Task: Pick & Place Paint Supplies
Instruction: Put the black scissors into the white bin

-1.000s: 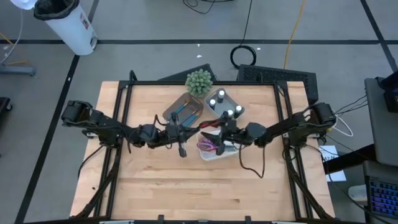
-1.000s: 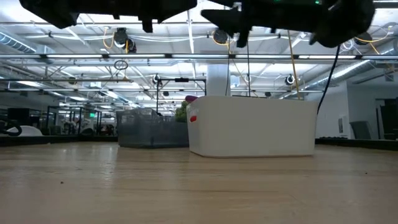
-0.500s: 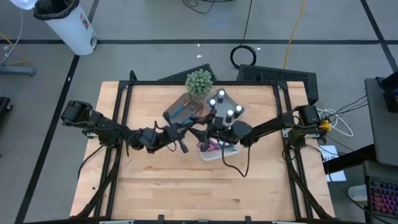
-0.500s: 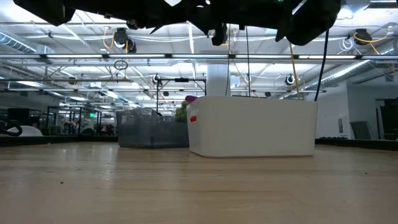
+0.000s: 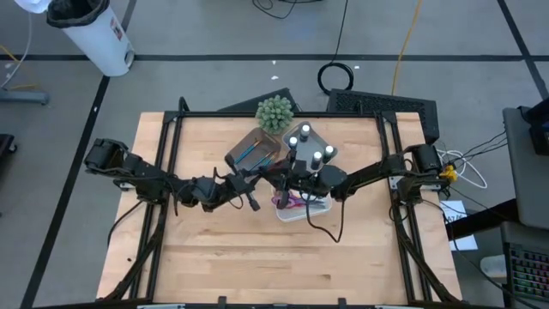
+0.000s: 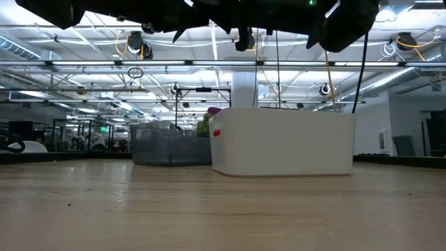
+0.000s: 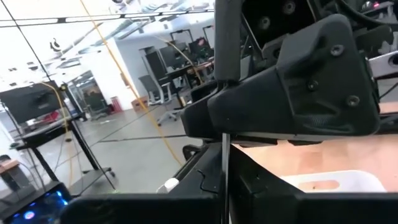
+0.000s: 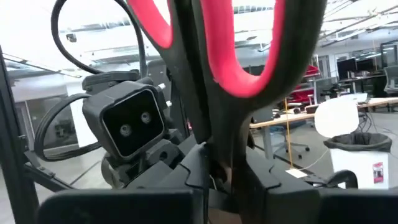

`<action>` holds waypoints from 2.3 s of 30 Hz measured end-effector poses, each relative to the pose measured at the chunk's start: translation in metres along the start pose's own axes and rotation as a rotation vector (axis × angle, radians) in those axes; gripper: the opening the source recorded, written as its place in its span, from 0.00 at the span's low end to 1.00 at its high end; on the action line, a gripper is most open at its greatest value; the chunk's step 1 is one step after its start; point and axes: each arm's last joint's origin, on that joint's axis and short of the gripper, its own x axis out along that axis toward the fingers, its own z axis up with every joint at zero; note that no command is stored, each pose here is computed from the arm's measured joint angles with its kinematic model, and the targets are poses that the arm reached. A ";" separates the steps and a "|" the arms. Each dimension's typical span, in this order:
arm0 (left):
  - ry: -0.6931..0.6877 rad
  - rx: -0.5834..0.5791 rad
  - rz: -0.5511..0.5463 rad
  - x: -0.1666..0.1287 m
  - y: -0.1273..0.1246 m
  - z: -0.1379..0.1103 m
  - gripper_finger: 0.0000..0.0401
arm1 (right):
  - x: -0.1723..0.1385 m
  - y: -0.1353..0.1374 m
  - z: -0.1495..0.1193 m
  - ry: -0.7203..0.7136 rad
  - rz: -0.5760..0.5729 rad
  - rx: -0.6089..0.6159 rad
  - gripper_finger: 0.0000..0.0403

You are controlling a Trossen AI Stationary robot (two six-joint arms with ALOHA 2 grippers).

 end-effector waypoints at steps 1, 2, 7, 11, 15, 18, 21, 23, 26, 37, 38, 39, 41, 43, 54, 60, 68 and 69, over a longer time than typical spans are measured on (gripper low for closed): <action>-0.004 -0.007 -0.008 0.000 0.000 0.000 0.01 | 0.000 -0.001 0.000 -0.001 -0.005 -0.001 0.08; -0.003 -0.017 -0.011 0.000 0.000 0.000 0.02 | 0.000 -0.002 0.000 -0.001 -0.006 -0.002 0.08; 0.022 -0.093 -0.035 0.000 -0.002 -0.003 0.03 | 0.001 -0.004 0.001 0.012 0.008 -0.052 0.08; 0.056 -0.135 -0.062 0.000 -0.004 -0.007 0.12 | 0.001 -0.006 0.011 0.007 0.003 -0.075 0.04; 0.082 -0.139 -0.100 0.000 -0.006 -0.010 0.30 | -0.001 -0.006 0.027 0.020 0.000 -0.130 0.04; 0.116 -0.125 -0.120 0.000 -0.008 -0.012 0.44 | -0.004 -0.006 0.038 0.093 -0.001 -0.175 0.04; 0.141 -0.138 -0.132 0.002 -0.010 -0.010 0.56 | -0.012 -0.007 0.052 0.215 0.018 -0.200 0.04; 0.169 -0.158 -0.150 0.003 -0.012 -0.009 0.62 | -0.022 -0.008 0.059 0.337 0.045 -0.199 0.04; 0.218 -0.210 -0.221 0.006 -0.013 -0.001 0.68 | -0.039 -0.009 0.066 0.528 0.077 -0.180 0.04; 0.335 -0.462 -0.479 0.024 -0.013 0.033 0.73 | -0.099 0.013 0.061 1.047 0.206 -0.105 0.04; 0.326 -0.482 -0.503 0.024 -0.013 0.035 0.73 | -0.100 0.016 0.059 1.063 0.210 -0.103 0.04; 0.313 -0.503 -0.528 0.024 -0.014 0.037 0.73 | -0.100 0.019 0.056 1.074 0.212 -0.097 0.04; 0.298 -0.548 -0.567 0.026 -0.016 0.039 0.73 | -0.101 0.023 0.051 1.088 0.220 -0.091 0.04; 0.317 -0.581 -0.598 0.027 -0.018 0.037 0.73 | -0.100 0.026 0.046 1.090 0.229 -0.093 0.04; 0.345 -0.584 -0.570 0.035 -0.025 0.023 0.73 | -0.091 0.025 0.028 1.106 0.223 -0.099 0.04; 0.377 -0.568 -0.543 0.039 -0.027 0.014 0.73 | -0.091 0.024 0.027 1.116 0.222 -0.091 0.04; 0.391 -0.580 -0.535 0.046 -0.027 0.005 0.44 | -0.092 0.024 0.026 1.130 0.224 -0.085 0.04; 0.395 -0.584 -0.536 0.047 -0.027 0.005 0.38 | -0.093 0.024 0.026 1.134 0.220 -0.087 0.04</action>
